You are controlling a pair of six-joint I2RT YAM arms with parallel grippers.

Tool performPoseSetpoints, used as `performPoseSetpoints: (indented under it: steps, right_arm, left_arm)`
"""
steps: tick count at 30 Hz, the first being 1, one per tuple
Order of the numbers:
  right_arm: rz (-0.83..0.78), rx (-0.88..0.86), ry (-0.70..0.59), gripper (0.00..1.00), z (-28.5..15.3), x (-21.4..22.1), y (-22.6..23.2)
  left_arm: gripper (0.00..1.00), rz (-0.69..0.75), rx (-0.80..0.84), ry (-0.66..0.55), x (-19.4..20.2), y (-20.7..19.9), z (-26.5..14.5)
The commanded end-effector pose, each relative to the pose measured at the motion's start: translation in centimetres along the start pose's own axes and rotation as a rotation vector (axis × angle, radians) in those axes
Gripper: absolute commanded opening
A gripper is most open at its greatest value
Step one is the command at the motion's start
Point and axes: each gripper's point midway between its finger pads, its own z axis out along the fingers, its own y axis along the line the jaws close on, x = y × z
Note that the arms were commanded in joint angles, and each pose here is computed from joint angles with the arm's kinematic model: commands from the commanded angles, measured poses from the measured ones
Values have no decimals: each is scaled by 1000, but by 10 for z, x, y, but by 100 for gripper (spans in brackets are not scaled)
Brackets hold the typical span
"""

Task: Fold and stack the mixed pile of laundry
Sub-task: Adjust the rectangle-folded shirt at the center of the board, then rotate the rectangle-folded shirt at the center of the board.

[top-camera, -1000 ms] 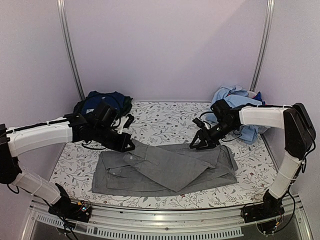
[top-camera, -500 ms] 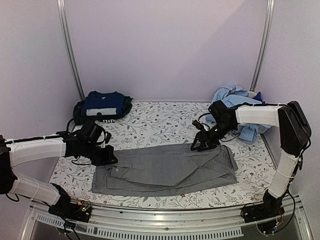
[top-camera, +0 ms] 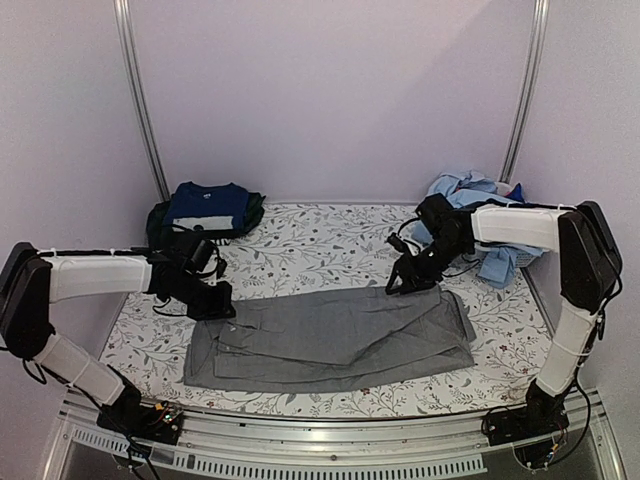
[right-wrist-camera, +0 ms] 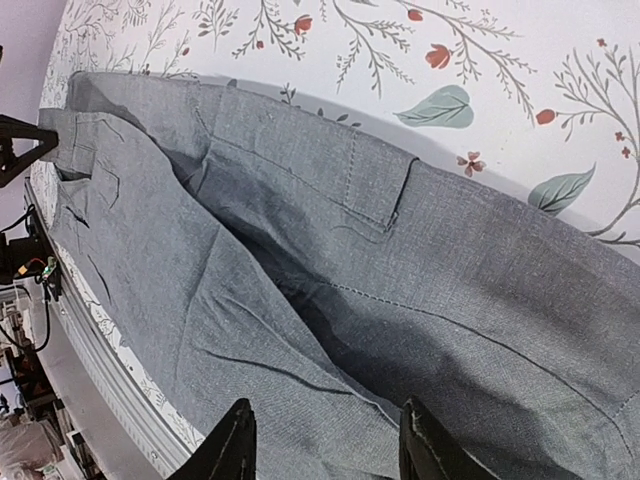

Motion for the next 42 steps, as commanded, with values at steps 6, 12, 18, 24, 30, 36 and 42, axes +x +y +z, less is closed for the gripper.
performPoseSetpoints:
  steps: [6, 12, 18, 24, 30, 36, 42]
  right_arm:
    - [-24, 17, -50, 42, -37, 5, 22]
    - [-70, -28, 42, 38, -14, 42, 53]
    - [-35, -43, 50, 37, 7, 41, 50]
    - [76, 83, 191, 37, 44, 79, -3]
    - [63, 194, 231, 38, 62, 76, -31]
    - [-33, 296, 184, 37, 88, 2, -47]
    - [-174, 362, -17, 38, 90, -133, -20]
  left_arm:
    - [28, 87, -97, -40, -21, 9, -22]
    - [88, 248, 171, -244, -62, -66, -68]
    - [100, 368, 234, -126, -35, -101, -36]
    - [100, 276, 78, 75, -3, -59, 24]
    - [100, 170, -48, 117, 9, -17, 34]
    - [100, 59, -74, -21, -11, 4, -2]
    - [99, 13, -67, -209, -37, 9, -51]
